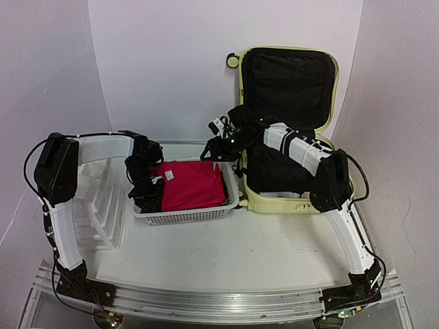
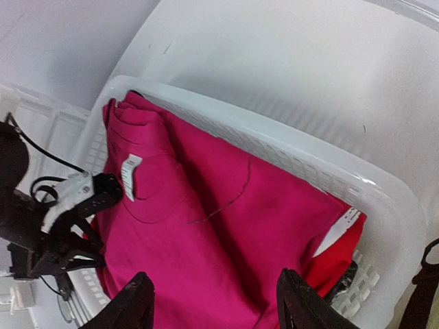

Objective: Open, take out, and arrange the luggage

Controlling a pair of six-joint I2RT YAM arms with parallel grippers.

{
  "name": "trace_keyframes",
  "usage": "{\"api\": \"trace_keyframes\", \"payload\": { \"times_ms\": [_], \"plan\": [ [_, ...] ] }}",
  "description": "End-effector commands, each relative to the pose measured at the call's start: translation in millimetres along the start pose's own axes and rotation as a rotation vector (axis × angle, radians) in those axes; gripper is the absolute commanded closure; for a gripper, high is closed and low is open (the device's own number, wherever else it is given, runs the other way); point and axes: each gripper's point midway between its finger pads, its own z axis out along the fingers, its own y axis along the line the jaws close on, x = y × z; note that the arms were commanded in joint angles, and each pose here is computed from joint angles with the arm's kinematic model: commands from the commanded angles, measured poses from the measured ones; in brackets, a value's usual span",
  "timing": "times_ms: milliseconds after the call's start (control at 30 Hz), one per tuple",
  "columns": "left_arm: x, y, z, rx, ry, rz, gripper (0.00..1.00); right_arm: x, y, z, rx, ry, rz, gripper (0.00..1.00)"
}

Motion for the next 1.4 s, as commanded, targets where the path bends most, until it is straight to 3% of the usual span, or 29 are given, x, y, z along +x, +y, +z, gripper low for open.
{"api": "trace_keyframes", "payload": {
  "times_ms": [0, 367, 500, 700, 1033, 1267, 1367],
  "plan": [
    [9.4, 10.7, 9.8, -0.043, 0.067, -0.012, 0.71, -24.5, 35.5, 2.7, -0.157, -0.058, 0.009, 0.40],
    [1.6, 4.2, 3.2, -0.027, 0.041, -0.002, 0.71, -4.8, 18.1, 46.6, -0.207, -0.019, 0.042, 0.35],
    [2.5, 4.8, 4.2, -0.028, 0.045, 0.001, 0.71, 4.8, 31.7, 49.6, -0.269, 0.021, 0.056, 0.41],
    [0.4, 4.1, 2.5, -0.028, 0.037, 0.002, 0.71, 5.6, 68.2, 25.0, -0.362, 0.047, 0.057, 0.56],
    [-1.6, 3.2, 3.5, -0.025, 0.037, 0.002, 0.71, -18.1, 116.0, -20.4, -0.508, 0.012, 0.070, 0.54],
    [-1.3, 2.2, 5.1, -0.017, 0.045, 0.004, 0.72, 0.0, 150.7, -42.6, -0.719, 0.113, 0.047, 0.56],
    [-0.7, 1.9, 6.3, -0.013, 0.052, 0.004, 0.72, 11.6, 165.6, -44.5, -0.783, 0.161, 0.023, 0.61]
  ]
}}
